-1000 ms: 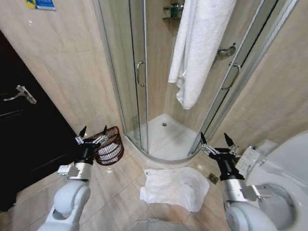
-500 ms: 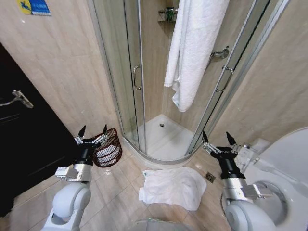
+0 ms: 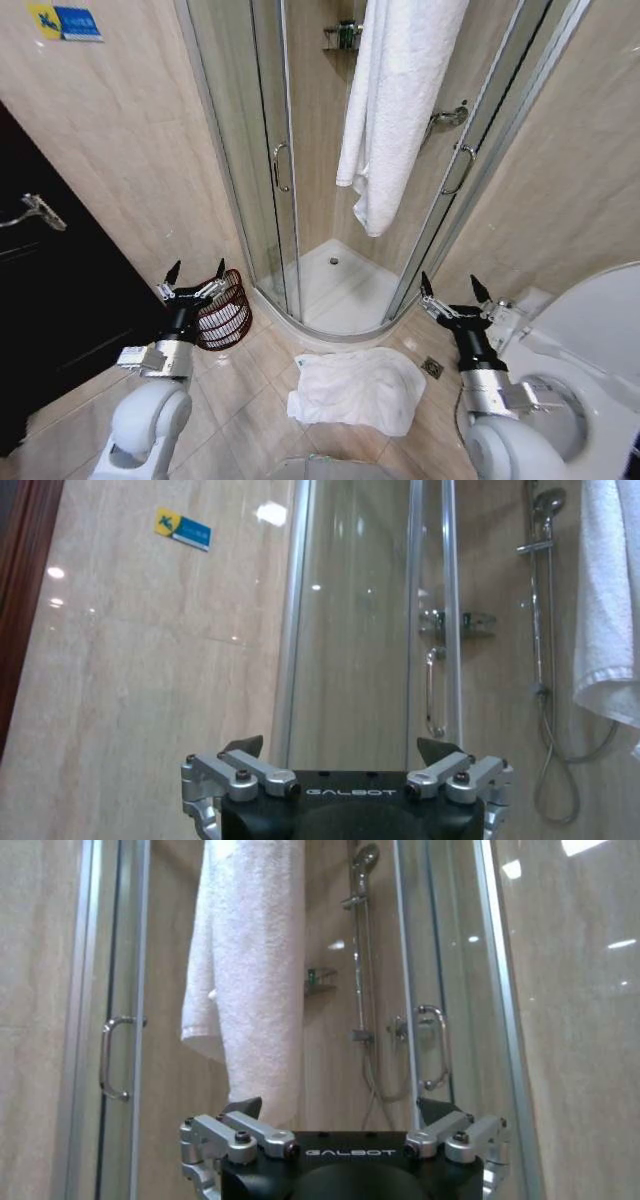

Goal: Discard the used towel into the hamper.

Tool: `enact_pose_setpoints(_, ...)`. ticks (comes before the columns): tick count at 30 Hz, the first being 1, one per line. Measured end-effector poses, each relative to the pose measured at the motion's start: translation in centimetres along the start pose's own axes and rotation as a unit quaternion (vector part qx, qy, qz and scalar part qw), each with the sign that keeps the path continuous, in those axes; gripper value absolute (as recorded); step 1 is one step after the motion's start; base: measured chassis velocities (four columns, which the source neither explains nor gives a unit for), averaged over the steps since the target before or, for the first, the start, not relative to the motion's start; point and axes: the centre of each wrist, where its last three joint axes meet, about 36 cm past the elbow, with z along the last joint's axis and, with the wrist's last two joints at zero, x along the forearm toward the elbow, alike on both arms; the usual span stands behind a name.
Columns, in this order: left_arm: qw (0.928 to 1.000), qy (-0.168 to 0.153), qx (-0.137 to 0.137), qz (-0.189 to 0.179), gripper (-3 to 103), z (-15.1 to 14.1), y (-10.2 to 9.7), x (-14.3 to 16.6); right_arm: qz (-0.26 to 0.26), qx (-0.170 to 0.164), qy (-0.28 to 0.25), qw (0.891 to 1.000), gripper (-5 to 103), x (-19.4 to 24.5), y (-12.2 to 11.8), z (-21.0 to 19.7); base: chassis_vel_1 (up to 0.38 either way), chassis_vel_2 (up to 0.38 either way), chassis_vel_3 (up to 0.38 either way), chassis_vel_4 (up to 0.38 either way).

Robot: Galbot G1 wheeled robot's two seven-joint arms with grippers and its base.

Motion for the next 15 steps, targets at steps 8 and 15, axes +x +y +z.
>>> enact_pose_setpoints(8,1.0000,-0.007,0.000,0.004,100,-0.16,-0.22,-0.49,-0.001,0.007,-0.006,1.000,100,0.01,-0.33,-0.23,0.000,0.000,0.000,0.000)
enact_pose_setpoints(15,1.0000,-0.009,0.000,-0.001,100,-0.36,-0.28,-0.31,-0.007,0.008,-0.009,1.000,100,-0.38,-0.34,-0.79,0.000,0.000,0.000,0.000)
